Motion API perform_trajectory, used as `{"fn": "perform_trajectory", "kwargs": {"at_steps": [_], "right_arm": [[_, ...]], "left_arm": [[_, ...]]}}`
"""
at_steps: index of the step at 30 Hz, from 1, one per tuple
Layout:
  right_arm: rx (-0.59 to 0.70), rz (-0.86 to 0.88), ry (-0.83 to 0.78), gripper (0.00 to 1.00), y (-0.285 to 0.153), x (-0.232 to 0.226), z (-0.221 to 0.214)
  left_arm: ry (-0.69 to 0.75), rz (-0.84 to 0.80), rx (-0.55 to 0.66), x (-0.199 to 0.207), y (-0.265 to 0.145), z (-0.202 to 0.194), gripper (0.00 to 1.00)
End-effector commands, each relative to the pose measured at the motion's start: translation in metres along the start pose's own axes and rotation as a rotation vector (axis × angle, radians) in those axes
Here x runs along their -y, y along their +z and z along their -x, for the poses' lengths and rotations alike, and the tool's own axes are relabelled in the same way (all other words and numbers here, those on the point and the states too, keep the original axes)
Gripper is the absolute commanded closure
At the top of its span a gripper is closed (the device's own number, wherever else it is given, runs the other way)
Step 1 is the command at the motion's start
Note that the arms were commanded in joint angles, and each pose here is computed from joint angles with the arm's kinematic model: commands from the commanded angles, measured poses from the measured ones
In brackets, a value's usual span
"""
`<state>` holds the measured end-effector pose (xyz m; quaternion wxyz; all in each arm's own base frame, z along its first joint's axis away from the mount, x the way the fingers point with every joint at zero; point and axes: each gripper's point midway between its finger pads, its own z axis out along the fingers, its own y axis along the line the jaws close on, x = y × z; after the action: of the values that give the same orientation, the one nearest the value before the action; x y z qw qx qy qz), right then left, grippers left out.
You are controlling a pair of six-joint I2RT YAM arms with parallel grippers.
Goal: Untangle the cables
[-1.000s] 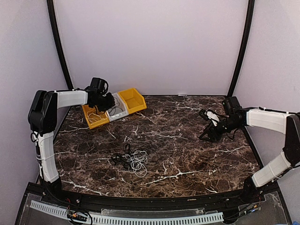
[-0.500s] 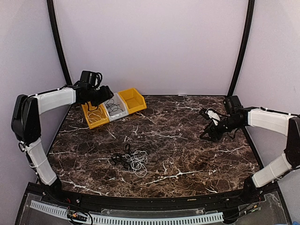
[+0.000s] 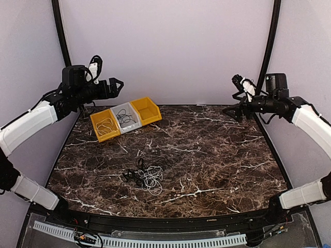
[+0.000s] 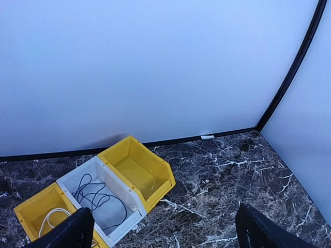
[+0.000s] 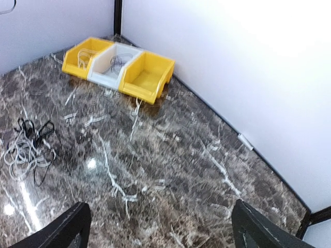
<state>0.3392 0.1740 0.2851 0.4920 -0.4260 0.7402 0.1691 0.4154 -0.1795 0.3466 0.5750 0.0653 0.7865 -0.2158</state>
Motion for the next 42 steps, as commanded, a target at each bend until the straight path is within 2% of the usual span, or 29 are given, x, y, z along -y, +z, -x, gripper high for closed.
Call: {"fn": "perform_trajectory", "kwargs": {"at_steps": [1,2,4,6,9,12,14,15,17,18,21,25,29,30,33,37,41,42], "right_arm": [[0.148,-0.099,0.072,0.01,-0.018,0.018,0.046],[0.155,-0.089,0.084,0.01,-0.017,0.018,0.048],[0.153,-0.053,0.086,0.01,-0.011,0.017,0.05],[0.15,-0.002,0.074,0.01,-0.006,0.012,0.051],[0.149,0.083,0.068,0.03,0.0,0.003,0.054],[0.138,0.146,0.048,0.07,0.006,-0.005,0.054],[0.116,0.171,0.02,0.11,0.016,-0.012,0.051],[0.101,0.179,0.005,0.12,0.021,-0.015,0.049],[0.066,0.204,-0.026,0.13,0.033,-0.028,0.044],[0.052,0.227,-0.044,0.14,0.039,-0.037,0.041],[0.011,0.302,-0.088,0.15,0.053,-0.065,0.035],[-0.011,0.369,-0.122,0.17,0.068,-0.091,0.025],[-0.03,0.433,-0.116,0.19,0.077,-0.111,0.013],[-0.03,0.447,-0.113,0.19,0.078,-0.115,0.011],[-0.022,0.504,-0.083,0.21,0.078,-0.127,0.001],[-0.001,0.593,-0.054,0.26,0.077,-0.148,-0.017],[-0.02,0.581,-0.072,0.31,0.08,-0.154,-0.038],[-0.023,0.583,-0.075,0.31,0.079,-0.156,-0.043]], "left_arm": [[0.135,0.117,0.12,-0.003,-0.028,0.022,0.01],[0.105,0.238,0.165,-0.024,-0.036,0.028,0.01],[0.081,0.371,0.242,-0.048,-0.05,0.029,0.01],[0.138,0.337,0.243,-0.044,-0.05,0.021,0.01],[0.113,0.318,0.272,-0.047,-0.056,0.008,0.01],[0.176,0.157,0.265,-0.024,-0.06,-0.01,0.06],[0.223,0.031,0.168,-0.007,-0.052,-0.043,0.22],[0.233,-0.019,0.13,0.001,-0.049,-0.051,0.33],[0.234,-0.215,-0.006,0.031,-0.045,-0.078,0.47],[0.21,-0.25,-0.078,0.036,-0.044,-0.092,0.49],[0.14,-0.373,-0.189,0.058,-0.054,-0.115,0.5],[0.113,-0.423,-0.243,0.071,-0.076,-0.142,0.52],[0.106,-0.453,-0.403,0.081,-0.085,-0.178,0.56],[0.129,-0.465,-0.461,0.09,-0.091,-0.192,0.58],[0.238,-0.45,-0.502,0.11,-0.093,-0.204,0.57],[0.407,-0.469,-0.622,0.139,-0.102,-0.234,0.57],[0.592,-0.433,-0.758,0.145,-0.111,-0.265,0.56],[0.657,-0.376,-0.76,0.138,-0.109,-0.266,0.56]]}}
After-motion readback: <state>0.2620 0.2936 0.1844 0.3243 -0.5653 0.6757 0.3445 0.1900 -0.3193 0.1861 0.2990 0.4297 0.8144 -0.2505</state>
